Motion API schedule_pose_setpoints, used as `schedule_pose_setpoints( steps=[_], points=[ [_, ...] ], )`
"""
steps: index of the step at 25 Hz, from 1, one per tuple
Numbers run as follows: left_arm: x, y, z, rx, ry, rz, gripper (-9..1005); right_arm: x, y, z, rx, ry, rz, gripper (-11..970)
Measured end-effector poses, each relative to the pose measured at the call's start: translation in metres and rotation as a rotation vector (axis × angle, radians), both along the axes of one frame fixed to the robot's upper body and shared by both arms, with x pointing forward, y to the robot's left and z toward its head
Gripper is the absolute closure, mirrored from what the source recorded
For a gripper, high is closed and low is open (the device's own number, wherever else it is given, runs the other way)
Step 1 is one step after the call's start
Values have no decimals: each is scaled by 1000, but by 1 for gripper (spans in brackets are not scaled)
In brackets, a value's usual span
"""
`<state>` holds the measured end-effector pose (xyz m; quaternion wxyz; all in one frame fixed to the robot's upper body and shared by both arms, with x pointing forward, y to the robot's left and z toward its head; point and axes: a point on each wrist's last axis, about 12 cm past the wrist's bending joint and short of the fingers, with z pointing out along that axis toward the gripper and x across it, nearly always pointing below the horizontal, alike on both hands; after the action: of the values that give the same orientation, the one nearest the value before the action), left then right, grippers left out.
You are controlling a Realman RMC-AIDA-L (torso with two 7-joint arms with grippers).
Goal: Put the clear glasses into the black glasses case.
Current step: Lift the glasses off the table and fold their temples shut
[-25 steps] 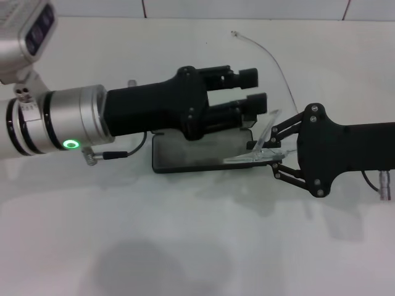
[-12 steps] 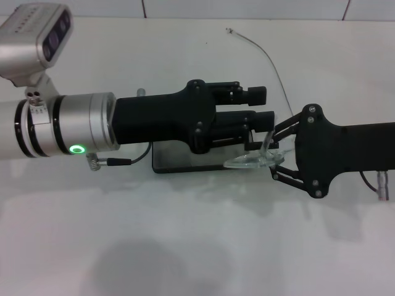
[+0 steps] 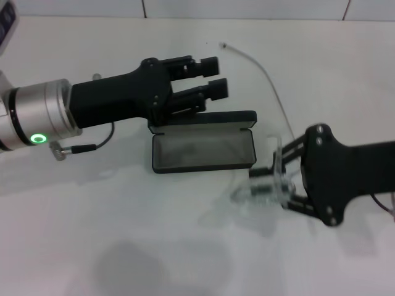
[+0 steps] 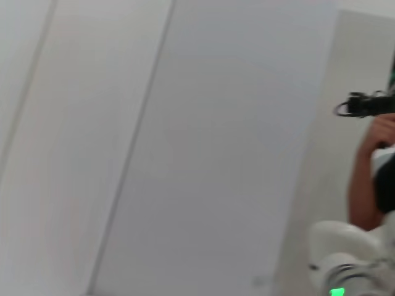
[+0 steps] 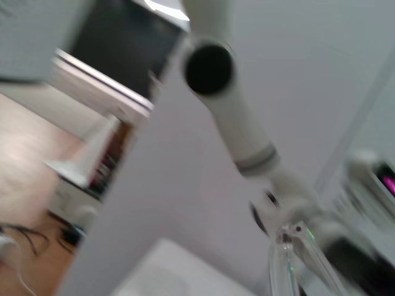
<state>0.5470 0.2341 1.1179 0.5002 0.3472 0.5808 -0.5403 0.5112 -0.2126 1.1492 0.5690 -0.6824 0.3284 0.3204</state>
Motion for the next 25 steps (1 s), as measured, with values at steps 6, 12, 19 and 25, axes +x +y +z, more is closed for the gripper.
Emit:
schedule_pose_setpoints(
  steps=[6,12,19,25],
  points=[
    [6,4,-9,31,-27,118,473,-9,8,3,84,22,110,839],
    [7,-15,-14,31,-106,161,473,9,33,3,100,168,156,838],
    [-1,-26,-10,-31,-207,136,473,28,45,0,54,351,103,838],
    [-9,-20,-12,-65,-249,171,472,31,43,-3,36,400,67,838]
  ],
)
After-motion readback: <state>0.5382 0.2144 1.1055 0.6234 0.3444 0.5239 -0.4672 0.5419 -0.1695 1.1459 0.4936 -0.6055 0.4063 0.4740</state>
